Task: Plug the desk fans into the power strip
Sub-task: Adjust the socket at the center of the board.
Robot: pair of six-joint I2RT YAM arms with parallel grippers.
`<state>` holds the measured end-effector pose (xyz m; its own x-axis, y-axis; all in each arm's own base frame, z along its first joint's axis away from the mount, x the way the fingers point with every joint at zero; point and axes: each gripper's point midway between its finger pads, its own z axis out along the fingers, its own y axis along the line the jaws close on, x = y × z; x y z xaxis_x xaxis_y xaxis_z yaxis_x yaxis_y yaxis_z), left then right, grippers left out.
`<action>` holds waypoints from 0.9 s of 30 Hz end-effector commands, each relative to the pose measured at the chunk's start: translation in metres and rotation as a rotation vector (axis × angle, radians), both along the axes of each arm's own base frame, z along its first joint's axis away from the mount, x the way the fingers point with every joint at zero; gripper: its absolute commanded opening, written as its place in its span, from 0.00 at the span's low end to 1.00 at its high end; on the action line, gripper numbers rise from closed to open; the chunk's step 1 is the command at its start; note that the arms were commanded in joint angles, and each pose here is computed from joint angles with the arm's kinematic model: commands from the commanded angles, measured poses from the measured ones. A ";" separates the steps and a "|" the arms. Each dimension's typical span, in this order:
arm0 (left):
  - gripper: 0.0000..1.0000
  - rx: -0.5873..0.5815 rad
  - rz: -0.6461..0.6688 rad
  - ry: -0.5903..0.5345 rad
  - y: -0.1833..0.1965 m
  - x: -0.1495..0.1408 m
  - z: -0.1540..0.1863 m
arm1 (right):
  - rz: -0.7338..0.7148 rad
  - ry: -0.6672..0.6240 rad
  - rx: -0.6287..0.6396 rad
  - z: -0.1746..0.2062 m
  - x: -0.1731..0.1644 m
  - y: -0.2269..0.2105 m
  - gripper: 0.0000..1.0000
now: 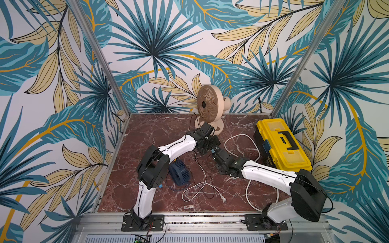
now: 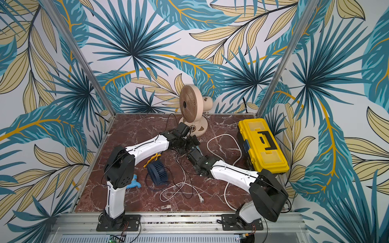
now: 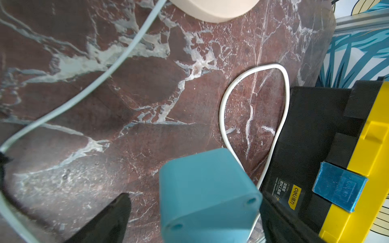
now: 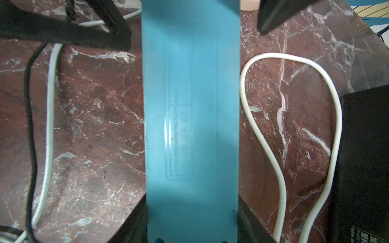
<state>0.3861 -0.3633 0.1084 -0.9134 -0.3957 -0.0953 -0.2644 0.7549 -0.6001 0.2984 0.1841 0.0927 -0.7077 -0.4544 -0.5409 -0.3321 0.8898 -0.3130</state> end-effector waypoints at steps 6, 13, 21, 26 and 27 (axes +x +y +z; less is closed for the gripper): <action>0.71 -0.033 -0.019 -0.026 -0.013 0.007 0.006 | 0.009 -0.028 0.007 0.005 0.002 0.002 0.36; 0.05 -0.097 -0.086 -0.210 -0.020 0.022 0.044 | 0.044 0.021 0.127 0.025 -0.009 0.011 0.69; 0.00 -0.426 -0.294 -0.630 -0.054 0.035 0.121 | 0.051 0.180 0.577 0.068 -0.025 0.005 1.00; 0.00 -0.637 -0.354 -0.803 -0.044 0.029 0.159 | 0.083 0.266 0.854 0.090 -0.026 0.008 0.99; 0.00 -0.675 -0.366 -0.821 -0.040 0.026 0.162 | 0.088 0.272 0.914 0.096 -0.025 0.007 0.99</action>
<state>0.4227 -0.4071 0.1747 -0.8634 -0.2654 -0.4290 0.2979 0.4181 -0.8582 0.2921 0.1715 0.1769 -0.7939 -0.0423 -0.6066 -0.3305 0.8673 0.3721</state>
